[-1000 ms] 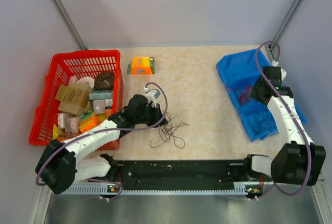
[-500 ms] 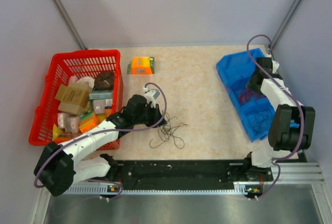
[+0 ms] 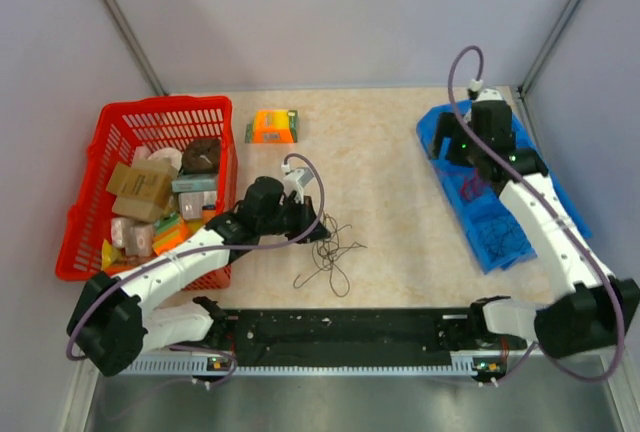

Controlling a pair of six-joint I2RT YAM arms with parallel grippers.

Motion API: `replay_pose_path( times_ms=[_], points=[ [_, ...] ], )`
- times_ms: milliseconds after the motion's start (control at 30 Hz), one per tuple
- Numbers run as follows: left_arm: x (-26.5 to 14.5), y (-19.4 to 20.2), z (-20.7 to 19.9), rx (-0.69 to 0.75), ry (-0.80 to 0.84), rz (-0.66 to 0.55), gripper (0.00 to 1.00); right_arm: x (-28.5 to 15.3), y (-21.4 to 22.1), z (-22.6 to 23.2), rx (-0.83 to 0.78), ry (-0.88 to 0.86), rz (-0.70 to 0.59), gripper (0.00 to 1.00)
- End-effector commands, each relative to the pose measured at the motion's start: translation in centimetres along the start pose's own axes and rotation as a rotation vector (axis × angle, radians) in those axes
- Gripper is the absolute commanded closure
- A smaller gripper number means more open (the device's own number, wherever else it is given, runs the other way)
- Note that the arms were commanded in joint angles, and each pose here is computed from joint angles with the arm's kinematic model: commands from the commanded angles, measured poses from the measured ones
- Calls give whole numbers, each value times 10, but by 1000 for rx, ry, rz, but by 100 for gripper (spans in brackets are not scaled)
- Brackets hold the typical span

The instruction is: Untangle the cables

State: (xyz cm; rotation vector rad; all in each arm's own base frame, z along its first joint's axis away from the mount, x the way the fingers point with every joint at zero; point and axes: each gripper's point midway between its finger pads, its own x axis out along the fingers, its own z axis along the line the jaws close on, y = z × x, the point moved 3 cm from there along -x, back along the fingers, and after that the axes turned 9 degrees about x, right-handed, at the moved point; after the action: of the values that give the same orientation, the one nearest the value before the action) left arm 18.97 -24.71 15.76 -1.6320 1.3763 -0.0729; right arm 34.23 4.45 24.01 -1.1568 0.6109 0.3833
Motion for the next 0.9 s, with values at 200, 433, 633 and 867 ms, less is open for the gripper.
replay_pose_path(
  times_ms=[200,433,633,867],
  points=[
    [-1,-30,-19,5,74,-61,100,-53,211,122,-194,-749,409,26],
    [-2,-31,-29,-50,129,-54,100,-74,210,156,-148,-940,195,28],
    [-5,-33,-32,-65,133,-67,100,-75,206,162,-112,-967,171,46],
    [-4,-37,-34,-64,135,-70,100,-84,219,164,-75,-1055,238,64]
  ],
)
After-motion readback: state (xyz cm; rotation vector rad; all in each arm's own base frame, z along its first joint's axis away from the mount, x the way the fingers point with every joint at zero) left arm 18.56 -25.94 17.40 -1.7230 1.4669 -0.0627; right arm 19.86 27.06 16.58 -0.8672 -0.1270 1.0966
